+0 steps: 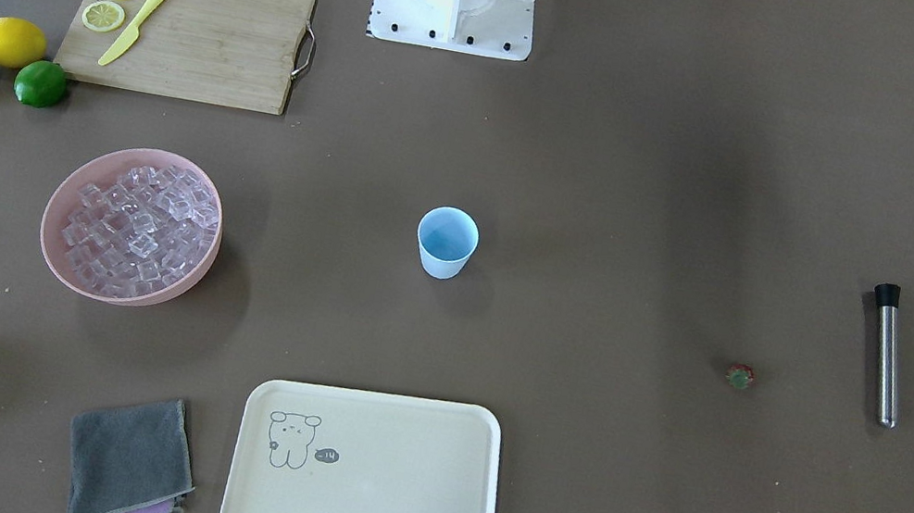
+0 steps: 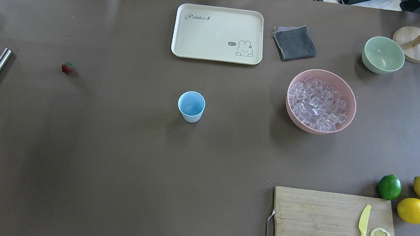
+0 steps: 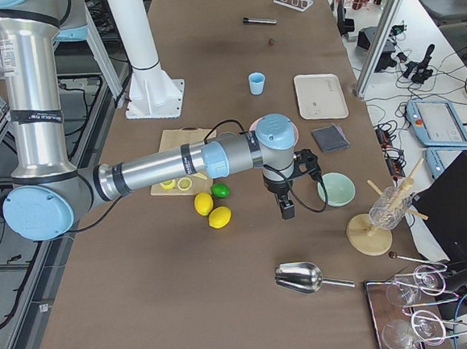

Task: Mash ice and strawberries in cup
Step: 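Move the right gripper over the pink bowl of ice cubes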

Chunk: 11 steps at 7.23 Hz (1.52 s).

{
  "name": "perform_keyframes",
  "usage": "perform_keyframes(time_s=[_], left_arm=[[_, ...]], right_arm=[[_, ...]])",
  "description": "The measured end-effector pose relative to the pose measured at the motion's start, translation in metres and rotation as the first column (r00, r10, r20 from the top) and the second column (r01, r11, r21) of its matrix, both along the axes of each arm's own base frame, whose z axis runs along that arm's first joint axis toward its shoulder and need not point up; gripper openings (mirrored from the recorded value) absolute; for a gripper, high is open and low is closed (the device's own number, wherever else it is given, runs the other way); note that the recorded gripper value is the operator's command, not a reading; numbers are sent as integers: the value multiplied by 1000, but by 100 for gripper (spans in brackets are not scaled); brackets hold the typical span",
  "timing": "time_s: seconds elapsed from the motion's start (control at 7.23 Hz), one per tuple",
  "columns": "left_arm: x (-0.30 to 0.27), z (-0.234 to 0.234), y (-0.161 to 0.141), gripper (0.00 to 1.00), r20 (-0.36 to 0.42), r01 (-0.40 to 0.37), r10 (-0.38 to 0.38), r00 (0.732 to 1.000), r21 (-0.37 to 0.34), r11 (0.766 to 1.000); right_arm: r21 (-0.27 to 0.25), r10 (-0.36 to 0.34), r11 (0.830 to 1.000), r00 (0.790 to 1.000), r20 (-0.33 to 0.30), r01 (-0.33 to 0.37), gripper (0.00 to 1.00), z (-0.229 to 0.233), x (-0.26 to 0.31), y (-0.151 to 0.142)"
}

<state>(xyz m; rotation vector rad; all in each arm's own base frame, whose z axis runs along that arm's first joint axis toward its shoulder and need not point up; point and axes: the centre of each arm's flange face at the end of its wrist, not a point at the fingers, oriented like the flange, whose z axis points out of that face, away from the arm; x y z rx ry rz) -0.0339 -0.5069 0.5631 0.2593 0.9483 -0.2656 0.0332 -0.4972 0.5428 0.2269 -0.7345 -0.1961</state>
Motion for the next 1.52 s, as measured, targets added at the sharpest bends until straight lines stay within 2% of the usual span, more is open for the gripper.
perform_keyframes(time_s=[0.55,0.97,1.25,1.52], left_arm=[[-4,3,27,98,-11,-6,5,1000,-24,1000],[-5,12,24,98,24,4,-2,1000,-85,996],[-5,5,26,98,32,-5,7,999,-70,998],[-4,-1,24,97,35,-6,8,999,-59,998]], right_arm=[[5,-1,1000,1000,6,1,99,-4,0,3],[-2,25,1000,1000,18,-25,98,-19,-8,-8],[-16,34,999,998,55,-34,98,-78,-77,-39],[1,-5,1000,996,89,5,94,-152,-179,-59]])
